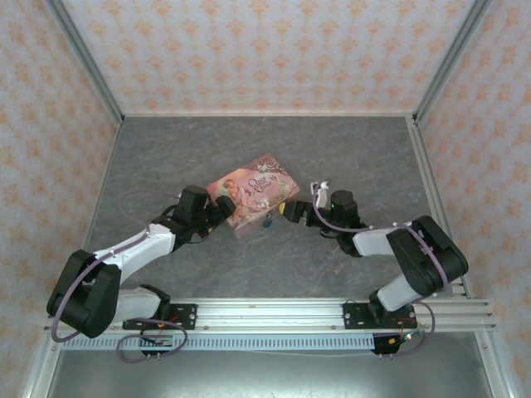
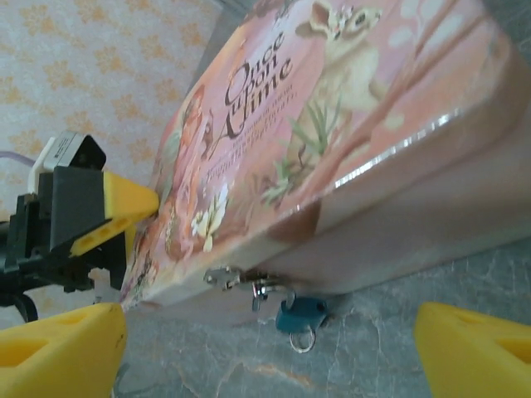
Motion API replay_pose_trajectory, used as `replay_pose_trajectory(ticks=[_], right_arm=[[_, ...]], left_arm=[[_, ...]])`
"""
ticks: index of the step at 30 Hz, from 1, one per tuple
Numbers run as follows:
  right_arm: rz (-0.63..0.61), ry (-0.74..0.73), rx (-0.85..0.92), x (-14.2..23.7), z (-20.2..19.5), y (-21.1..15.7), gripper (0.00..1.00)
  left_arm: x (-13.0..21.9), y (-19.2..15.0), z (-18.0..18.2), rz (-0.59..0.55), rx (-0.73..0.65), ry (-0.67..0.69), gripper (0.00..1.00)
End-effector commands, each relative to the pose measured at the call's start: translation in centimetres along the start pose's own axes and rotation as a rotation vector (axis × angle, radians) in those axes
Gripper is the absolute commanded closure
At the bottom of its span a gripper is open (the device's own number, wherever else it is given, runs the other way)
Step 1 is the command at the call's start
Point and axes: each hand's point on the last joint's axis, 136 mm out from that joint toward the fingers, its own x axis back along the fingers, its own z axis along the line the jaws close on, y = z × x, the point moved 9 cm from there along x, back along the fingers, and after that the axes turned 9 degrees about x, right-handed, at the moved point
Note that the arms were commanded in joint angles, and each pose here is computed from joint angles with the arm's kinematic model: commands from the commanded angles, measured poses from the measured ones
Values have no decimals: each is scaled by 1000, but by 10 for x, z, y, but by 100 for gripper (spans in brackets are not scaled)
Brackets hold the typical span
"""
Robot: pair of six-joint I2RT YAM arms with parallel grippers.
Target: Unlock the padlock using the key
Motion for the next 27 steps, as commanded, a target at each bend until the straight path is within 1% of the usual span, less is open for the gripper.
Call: replay_pose_trajectory(ticks=[1,3,10,17,27], right_arm=[[-31,98,46,-2,13,1,13],[-14,112,48,-9,15,-5,15],[-24,148,38,-31,17,-13,23],[-30,154,20,-47,14,-19,24],[-27,177,13,-56,12,-18,27]], left_arm=[[-1,-7,21,16,12,130,11],[-1,-7,21,17,13,131,11],[-1,-8,19,14,14,132,11],[-2,-7,17,18,10,136,10],[-3,-7,17,18,12,133,10]])
